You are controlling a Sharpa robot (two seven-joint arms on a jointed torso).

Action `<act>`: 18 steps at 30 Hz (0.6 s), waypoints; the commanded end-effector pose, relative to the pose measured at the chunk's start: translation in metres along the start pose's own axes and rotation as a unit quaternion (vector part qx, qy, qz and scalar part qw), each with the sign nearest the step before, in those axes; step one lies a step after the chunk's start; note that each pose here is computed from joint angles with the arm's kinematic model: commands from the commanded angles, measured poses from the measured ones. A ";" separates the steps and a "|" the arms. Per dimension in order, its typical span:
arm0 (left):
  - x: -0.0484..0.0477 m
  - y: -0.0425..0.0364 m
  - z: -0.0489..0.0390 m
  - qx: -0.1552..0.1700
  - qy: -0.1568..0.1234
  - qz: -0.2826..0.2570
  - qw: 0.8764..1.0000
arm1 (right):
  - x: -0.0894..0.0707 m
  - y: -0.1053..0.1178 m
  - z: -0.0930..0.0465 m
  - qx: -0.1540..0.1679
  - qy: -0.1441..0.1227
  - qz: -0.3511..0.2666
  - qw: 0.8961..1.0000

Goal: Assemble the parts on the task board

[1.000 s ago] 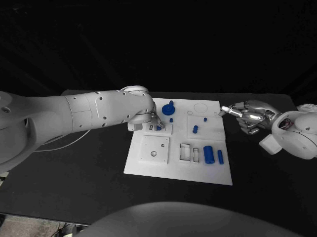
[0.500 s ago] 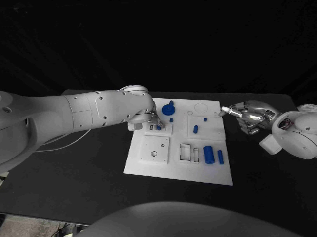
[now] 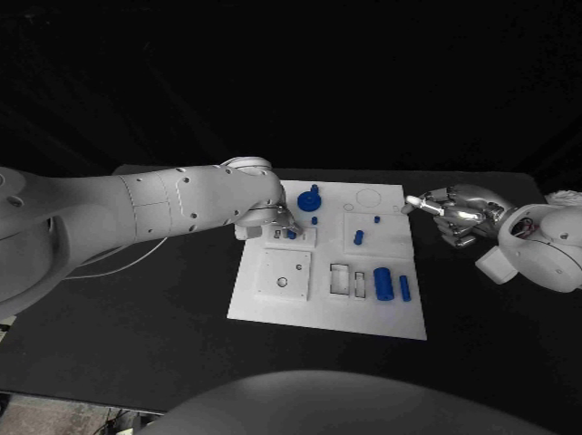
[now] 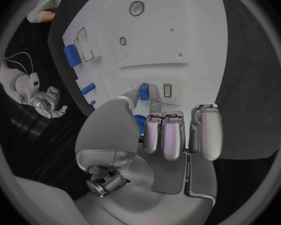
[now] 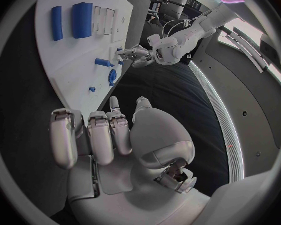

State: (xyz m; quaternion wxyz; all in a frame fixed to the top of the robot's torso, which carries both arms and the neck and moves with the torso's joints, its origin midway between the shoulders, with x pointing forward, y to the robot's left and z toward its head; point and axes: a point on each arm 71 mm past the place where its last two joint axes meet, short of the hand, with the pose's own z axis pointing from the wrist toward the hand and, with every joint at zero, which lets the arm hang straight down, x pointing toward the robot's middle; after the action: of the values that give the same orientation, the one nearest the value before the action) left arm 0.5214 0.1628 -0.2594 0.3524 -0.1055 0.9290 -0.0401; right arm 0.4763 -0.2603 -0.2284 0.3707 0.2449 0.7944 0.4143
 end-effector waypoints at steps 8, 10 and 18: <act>0.0006 0.0040 0.0007 -0.028 -0.003 -0.005 1.000 | 0.002 -0.001 0.000 0.000 0.010 -0.001 1.000; 0.0005 0.0041 0.0007 -0.028 -0.004 -0.005 1.000 | 0.002 -0.001 0.000 0.000 0.010 -0.001 1.000; 0.0001 0.0041 0.0007 -0.024 -0.007 -0.009 1.000 | 0.002 -0.001 0.000 0.000 0.011 -0.001 1.000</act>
State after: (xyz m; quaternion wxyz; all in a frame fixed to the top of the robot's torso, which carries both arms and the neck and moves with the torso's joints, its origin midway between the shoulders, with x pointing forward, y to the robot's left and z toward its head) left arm 0.5218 0.1635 -0.2594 0.3557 -0.1097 0.9272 -0.0408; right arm 0.4761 -0.2608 -0.2289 0.3696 0.2452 0.7950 0.4137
